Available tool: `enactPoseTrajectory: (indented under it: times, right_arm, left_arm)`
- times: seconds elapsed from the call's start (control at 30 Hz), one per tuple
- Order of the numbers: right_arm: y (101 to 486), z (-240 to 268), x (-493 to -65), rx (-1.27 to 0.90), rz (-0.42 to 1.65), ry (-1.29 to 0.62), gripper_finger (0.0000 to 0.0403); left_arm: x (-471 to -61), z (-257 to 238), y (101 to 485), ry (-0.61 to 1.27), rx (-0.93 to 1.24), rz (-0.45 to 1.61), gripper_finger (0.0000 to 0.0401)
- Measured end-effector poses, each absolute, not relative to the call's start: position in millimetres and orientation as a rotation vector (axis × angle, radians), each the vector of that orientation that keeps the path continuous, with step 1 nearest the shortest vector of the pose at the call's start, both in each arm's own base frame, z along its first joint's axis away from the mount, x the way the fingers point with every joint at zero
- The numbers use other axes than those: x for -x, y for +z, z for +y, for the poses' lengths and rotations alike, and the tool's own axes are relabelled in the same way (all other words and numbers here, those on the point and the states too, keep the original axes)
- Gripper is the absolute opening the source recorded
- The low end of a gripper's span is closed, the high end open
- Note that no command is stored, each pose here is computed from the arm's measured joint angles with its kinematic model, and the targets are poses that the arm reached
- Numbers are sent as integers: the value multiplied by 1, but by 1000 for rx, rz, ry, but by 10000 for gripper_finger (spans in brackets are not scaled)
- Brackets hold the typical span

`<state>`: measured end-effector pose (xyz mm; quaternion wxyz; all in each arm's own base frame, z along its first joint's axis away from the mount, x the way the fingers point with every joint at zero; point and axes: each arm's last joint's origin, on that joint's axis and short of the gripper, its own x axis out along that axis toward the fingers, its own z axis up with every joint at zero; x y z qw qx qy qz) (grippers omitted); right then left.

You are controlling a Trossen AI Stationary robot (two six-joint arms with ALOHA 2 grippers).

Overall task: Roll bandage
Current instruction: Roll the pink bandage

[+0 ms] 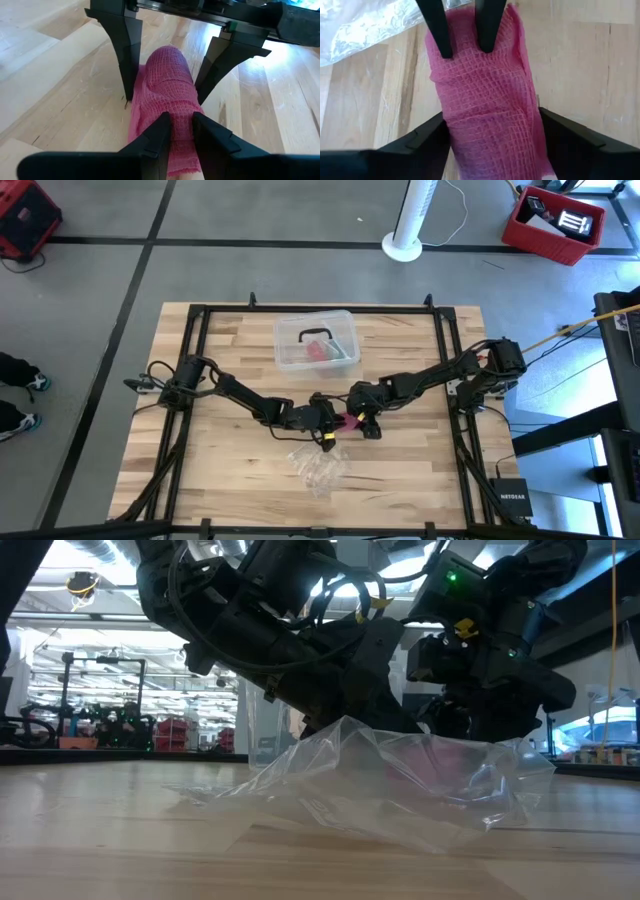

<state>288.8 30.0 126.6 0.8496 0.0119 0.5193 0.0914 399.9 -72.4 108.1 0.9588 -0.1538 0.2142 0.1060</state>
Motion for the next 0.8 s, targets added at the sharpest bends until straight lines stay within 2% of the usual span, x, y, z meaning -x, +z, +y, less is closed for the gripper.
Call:
enactPoseTrajectory:
  times: [0.63, 0.8]
  right_arm:
    - [130, 30, -287, -18, 1088, 197, 273]
    - [143, 30, -283, -20, 1062, 197, 301]
  left_arm:
    - [-400, -72, 108, 215, 313, 431, 74]
    - [-400, -72, 108, 215, 314, 430, 74]
